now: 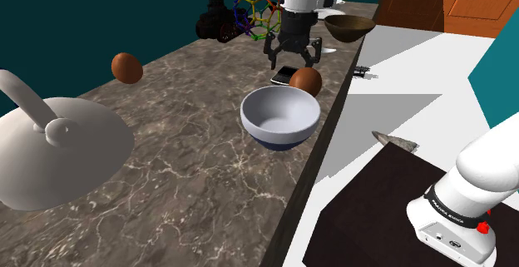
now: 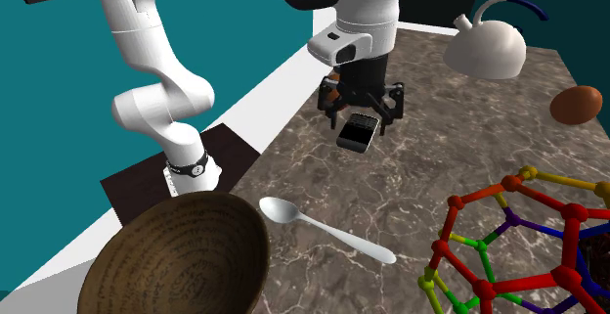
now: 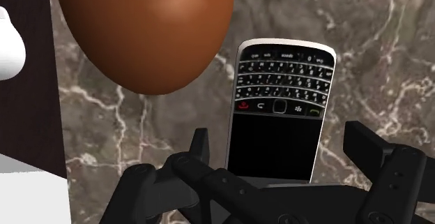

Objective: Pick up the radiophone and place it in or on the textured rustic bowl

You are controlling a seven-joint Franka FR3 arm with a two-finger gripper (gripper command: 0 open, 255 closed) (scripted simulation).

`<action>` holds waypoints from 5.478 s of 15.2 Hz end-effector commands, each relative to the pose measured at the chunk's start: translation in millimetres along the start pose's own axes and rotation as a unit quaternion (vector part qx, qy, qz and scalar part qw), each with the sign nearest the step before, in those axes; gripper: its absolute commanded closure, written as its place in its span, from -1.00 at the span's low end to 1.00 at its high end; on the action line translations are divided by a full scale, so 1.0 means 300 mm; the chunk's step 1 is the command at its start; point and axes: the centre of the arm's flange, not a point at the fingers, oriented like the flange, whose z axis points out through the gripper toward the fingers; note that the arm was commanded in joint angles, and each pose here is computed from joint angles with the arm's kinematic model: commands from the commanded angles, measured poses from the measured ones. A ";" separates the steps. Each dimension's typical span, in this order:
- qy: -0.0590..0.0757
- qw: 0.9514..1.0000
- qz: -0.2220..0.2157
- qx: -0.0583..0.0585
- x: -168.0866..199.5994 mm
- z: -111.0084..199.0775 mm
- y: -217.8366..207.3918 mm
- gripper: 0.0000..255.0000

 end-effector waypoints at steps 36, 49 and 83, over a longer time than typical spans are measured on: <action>0.000 1.000 0.000 0.000 -0.005 -0.287 -0.019 1.00; 0.000 1.000 0.000 0.000 0.072 -0.485 0.003 1.00; 0.000 1.000 0.000 0.000 1.158 -0.434 0.444 1.00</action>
